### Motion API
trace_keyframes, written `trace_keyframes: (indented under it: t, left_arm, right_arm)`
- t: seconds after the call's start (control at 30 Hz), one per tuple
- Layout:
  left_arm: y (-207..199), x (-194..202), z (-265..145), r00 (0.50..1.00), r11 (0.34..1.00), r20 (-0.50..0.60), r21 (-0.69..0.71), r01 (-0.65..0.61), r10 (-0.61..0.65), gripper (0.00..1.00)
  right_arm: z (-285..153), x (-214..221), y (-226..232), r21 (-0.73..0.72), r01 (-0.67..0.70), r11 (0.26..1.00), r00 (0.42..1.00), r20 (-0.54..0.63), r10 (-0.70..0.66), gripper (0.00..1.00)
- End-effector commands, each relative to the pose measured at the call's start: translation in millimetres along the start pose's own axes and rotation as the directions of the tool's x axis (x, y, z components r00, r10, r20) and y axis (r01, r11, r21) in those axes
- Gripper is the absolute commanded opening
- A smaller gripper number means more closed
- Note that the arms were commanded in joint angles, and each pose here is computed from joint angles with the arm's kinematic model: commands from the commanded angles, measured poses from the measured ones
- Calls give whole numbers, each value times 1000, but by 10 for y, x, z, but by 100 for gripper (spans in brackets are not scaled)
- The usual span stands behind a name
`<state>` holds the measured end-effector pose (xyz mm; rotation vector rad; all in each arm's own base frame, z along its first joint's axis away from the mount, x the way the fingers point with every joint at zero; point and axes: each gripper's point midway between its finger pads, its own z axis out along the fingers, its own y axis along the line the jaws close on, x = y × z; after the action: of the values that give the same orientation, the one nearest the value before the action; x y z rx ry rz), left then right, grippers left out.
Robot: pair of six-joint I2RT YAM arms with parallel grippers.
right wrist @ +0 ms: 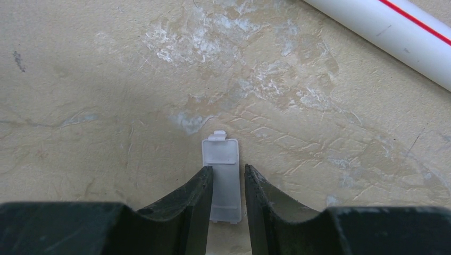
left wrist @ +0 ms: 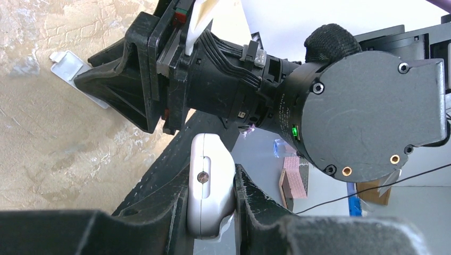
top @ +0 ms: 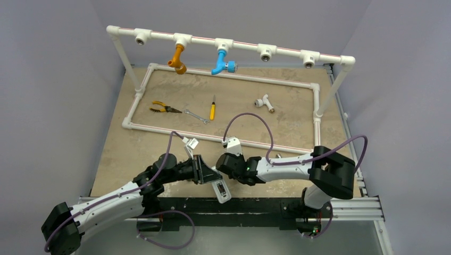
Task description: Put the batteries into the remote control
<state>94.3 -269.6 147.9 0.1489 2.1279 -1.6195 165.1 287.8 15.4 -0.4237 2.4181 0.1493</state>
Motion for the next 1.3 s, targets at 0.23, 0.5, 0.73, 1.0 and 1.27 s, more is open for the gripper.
trace_keyframes:
  t: [0.23,0.5,0.73,1.0,1.27]
  left_arm:
    - [-234,-143,-65,998,998,53,60,-23,20,0]
    - [-521,-389,-332,978,990,174,62,-124,112,0]
    - [-482,-522,-496,960,992,259,37,-118,105,0]
    - [-473,-615,-570,952,993,288,24,-115,103,0]
    - [-449,-606,-569,954,994,282,12,-111,103,0]
  right_arm:
    - [-131,607,-166,-42,30,999,981,-191,-37,34]
    - [-171,508,-110,-152,-99,983,984,-160,74,40]
    - [-187,496,-182,-200,-165,966,978,-163,133,41]
    - [-137,624,-203,-187,-119,975,974,-211,78,42]
    - [-48,710,-268,-127,-59,990,967,-254,25,41]
